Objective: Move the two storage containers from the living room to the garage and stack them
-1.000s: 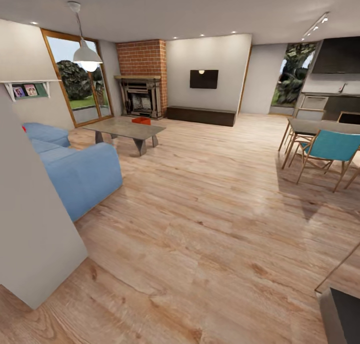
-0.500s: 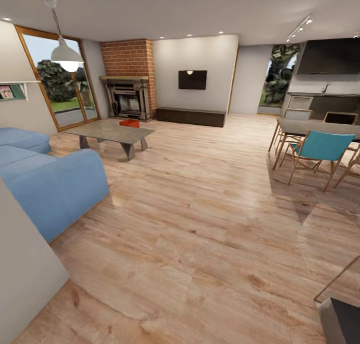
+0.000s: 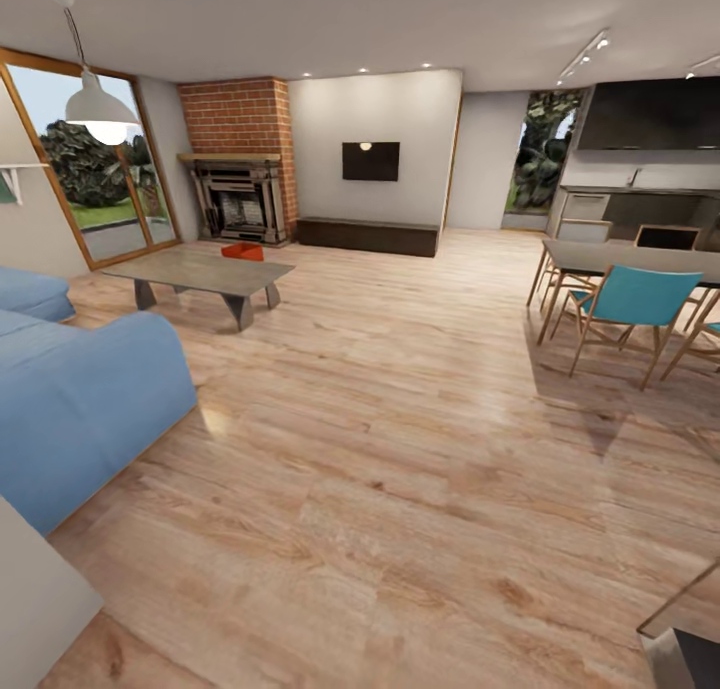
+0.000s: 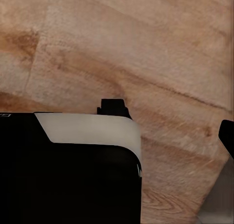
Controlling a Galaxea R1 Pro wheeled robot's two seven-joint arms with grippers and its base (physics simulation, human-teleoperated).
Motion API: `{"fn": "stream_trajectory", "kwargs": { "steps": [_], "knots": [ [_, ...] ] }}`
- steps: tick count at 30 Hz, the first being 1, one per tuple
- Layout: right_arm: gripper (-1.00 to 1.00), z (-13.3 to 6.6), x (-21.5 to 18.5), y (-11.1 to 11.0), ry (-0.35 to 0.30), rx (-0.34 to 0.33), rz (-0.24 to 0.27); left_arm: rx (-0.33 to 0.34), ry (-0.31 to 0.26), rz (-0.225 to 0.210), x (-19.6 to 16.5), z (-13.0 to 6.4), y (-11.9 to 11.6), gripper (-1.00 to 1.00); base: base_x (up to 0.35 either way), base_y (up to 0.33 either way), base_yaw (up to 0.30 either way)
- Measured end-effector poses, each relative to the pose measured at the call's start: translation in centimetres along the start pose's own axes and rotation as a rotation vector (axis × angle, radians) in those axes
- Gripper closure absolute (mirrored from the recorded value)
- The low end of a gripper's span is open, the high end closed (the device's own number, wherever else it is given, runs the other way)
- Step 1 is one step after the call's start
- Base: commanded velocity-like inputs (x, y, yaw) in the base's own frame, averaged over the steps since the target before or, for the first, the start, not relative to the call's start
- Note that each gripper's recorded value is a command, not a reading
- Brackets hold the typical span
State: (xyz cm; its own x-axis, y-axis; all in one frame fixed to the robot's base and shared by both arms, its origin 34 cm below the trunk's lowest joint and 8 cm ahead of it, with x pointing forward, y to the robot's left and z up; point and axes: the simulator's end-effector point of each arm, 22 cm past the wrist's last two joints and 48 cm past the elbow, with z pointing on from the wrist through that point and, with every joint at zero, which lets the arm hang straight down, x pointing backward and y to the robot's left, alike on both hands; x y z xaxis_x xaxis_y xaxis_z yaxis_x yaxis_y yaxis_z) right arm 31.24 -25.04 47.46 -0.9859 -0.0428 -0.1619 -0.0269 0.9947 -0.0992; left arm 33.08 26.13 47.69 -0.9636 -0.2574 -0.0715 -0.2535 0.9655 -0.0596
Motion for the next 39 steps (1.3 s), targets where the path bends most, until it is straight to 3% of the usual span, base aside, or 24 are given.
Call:
{"fn": "stream_trajectory", "kwargs": {
  "steps": [39],
  "knots": [
    [-1.00, 0.01, 0.03, -0.06, 0.001, 0.001, -0.002, 0.009, 0.012, 0.007, 0.33, 0.01, -0.34, -1.00, 0.322, 0.000, 0.000]
  ]
}}
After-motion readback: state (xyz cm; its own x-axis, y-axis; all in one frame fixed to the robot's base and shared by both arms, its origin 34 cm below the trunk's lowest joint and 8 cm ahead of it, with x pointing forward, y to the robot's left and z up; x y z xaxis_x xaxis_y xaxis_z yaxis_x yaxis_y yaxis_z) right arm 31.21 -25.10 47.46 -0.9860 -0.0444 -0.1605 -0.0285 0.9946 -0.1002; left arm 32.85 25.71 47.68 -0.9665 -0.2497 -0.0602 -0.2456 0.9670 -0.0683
